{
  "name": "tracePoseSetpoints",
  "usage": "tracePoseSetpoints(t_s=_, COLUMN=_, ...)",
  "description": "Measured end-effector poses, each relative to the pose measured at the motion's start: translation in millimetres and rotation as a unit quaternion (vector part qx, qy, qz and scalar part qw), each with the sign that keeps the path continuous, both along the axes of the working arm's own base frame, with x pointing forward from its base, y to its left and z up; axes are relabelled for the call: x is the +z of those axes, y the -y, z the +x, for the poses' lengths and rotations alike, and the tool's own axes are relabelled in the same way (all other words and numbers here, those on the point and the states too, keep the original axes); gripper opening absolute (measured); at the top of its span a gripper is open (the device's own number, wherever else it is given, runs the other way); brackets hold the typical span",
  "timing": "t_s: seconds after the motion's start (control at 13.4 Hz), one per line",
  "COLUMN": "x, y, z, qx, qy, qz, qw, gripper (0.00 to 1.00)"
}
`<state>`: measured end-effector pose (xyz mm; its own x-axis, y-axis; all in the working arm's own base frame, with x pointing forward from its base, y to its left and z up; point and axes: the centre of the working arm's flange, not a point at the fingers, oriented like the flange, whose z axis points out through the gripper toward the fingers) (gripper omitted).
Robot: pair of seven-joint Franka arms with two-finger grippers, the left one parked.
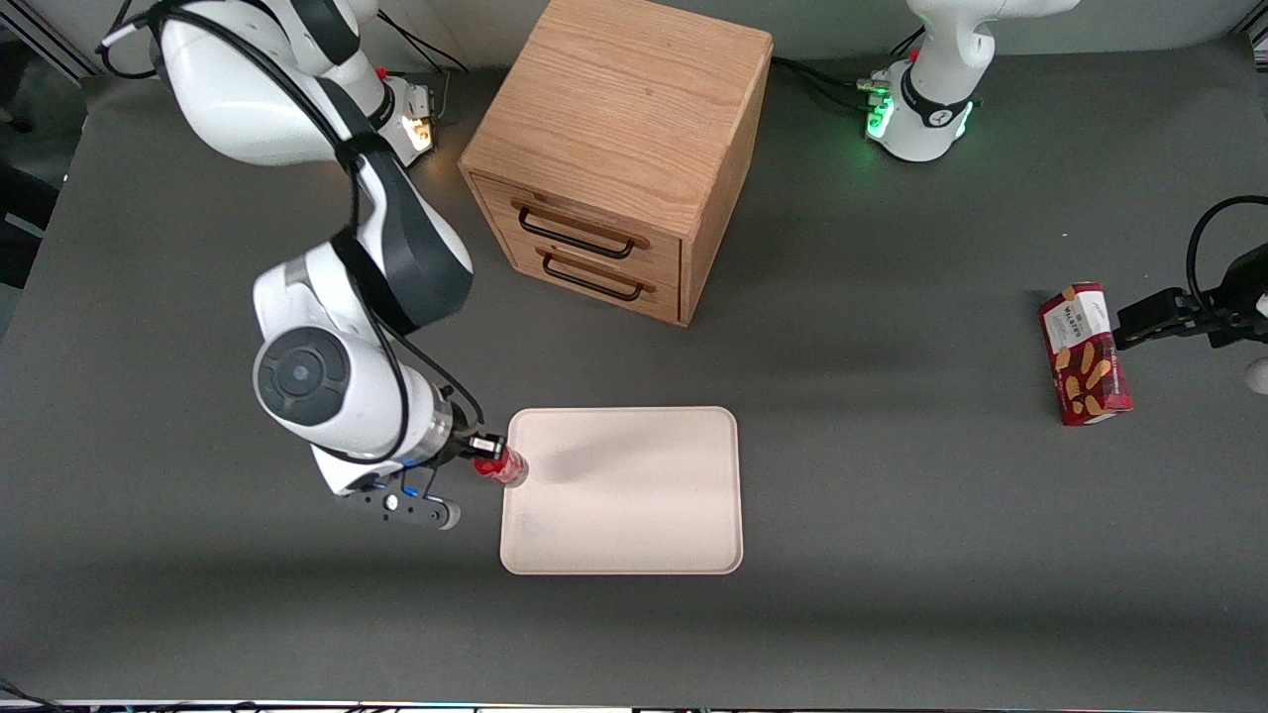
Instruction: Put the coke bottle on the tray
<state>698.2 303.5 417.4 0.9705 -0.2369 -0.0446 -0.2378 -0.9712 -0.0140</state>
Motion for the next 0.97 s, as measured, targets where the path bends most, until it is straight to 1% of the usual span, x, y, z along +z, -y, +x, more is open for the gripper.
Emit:
tracePoseSetpoints(t_s=0.15, x=-20.5, y=-6.1, z=4.1, qx=0.001, qy=0.004, qz=-0.002, qw=1.0, gripper=0.31)
tracePoseSetpoints(t_s=0.37, x=-38.4, y=-10.8, z=5.5, qx=0.003, qy=0.0, qz=-0.003, qw=1.0, gripper=0.31)
tracePoseSetpoints(t_s=0.6, x=-57.8, y=-16.0, z=3.6, qx=0.006, qy=-0.009, qz=-0.007, qw=0.9999, gripper=0.31)
tracePoseSetpoints(t_s=0.82, x=-79.3, y=-19.1, z=3.0, qx=0.007, qy=-0.011, qz=-0.007, qw=0.9999, gripper=0.31)
tracePoseSetpoints(t_s=0.97, x=-80.8, y=-19.3, z=3.3, qx=0.007, qy=-0.01, qz=-0.006, qw=0.9999, gripper=0.31)
